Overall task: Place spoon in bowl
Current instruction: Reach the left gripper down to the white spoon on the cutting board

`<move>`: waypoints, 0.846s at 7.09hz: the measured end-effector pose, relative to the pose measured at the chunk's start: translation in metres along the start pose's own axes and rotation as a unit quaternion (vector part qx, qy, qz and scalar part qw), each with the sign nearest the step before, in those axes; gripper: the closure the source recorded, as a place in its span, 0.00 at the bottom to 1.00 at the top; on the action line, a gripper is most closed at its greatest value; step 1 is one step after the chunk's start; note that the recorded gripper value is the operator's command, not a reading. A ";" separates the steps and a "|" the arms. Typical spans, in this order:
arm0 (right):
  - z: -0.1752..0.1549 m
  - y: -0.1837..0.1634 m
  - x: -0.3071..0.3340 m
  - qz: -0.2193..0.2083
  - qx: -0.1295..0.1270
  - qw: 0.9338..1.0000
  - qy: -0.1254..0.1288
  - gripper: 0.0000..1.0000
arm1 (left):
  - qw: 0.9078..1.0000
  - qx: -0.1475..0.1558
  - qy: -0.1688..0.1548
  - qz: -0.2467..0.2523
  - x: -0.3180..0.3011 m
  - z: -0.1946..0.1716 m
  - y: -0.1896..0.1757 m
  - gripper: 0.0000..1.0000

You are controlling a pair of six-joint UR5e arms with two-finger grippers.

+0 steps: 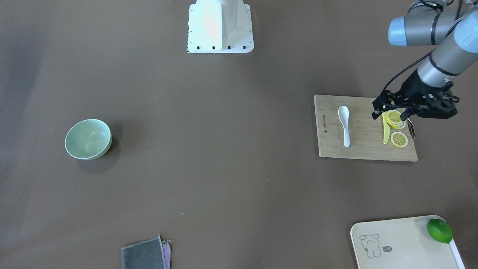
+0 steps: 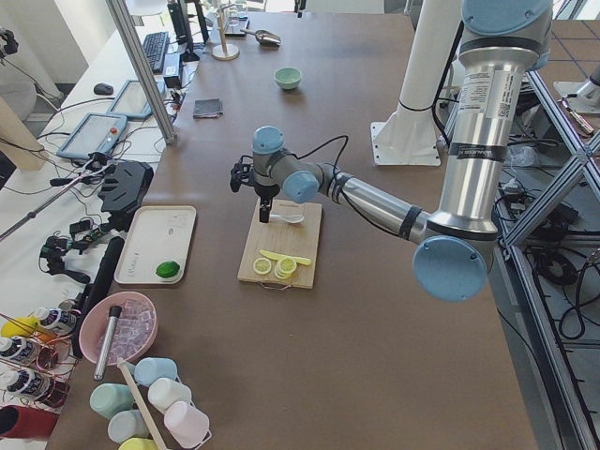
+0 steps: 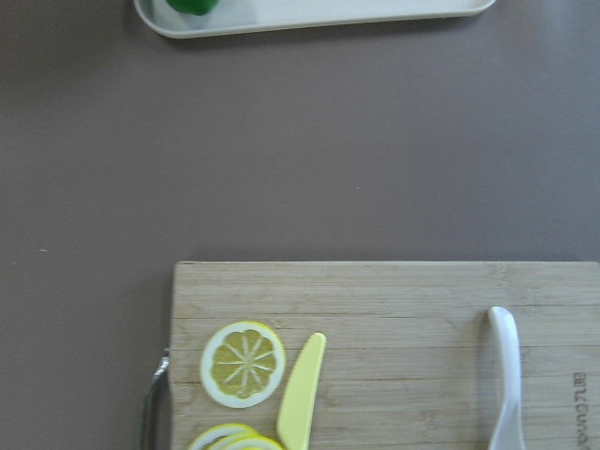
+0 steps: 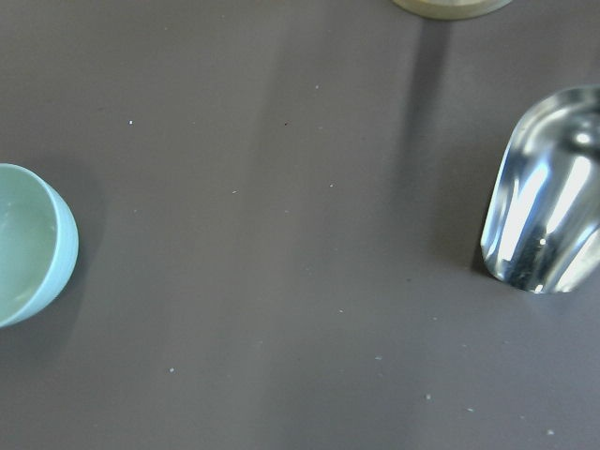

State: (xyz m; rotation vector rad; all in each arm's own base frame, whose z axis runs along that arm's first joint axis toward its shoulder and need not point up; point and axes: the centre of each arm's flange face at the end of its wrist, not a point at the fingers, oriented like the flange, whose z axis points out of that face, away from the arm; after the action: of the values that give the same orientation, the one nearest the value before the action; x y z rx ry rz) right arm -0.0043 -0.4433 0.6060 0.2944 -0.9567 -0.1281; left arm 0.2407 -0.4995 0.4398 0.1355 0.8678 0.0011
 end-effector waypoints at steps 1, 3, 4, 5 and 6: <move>0.019 -0.014 -0.024 0.019 -0.013 1.000 -0.006 0.02 | 1.000 -0.004 -0.010 0.008 0.020 0.022 0.001 0.08; 0.059 -0.038 -0.069 0.033 -0.031 0.999 0.003 0.02 | 0.999 -0.017 -0.029 0.023 0.043 0.064 0.002 0.22; 0.074 -0.044 -0.085 0.027 -0.035 0.999 0.009 0.03 | 0.999 -0.022 -0.037 0.030 0.048 0.078 0.007 0.36; 0.082 -0.049 -0.094 0.021 -0.037 0.999 0.012 0.03 | 0.998 -0.026 -0.042 0.035 0.052 0.088 0.012 0.42; 0.087 -0.052 -0.099 0.018 -0.038 0.999 0.012 0.04 | 0.998 -0.029 -0.045 0.038 0.055 0.095 0.016 0.51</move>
State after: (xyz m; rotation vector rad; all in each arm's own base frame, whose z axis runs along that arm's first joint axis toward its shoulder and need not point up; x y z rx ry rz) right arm -0.1313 -0.4860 0.5590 0.2075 -0.9305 -0.1269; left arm 0.3490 -0.4920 0.4605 0.1126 0.7712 0.0916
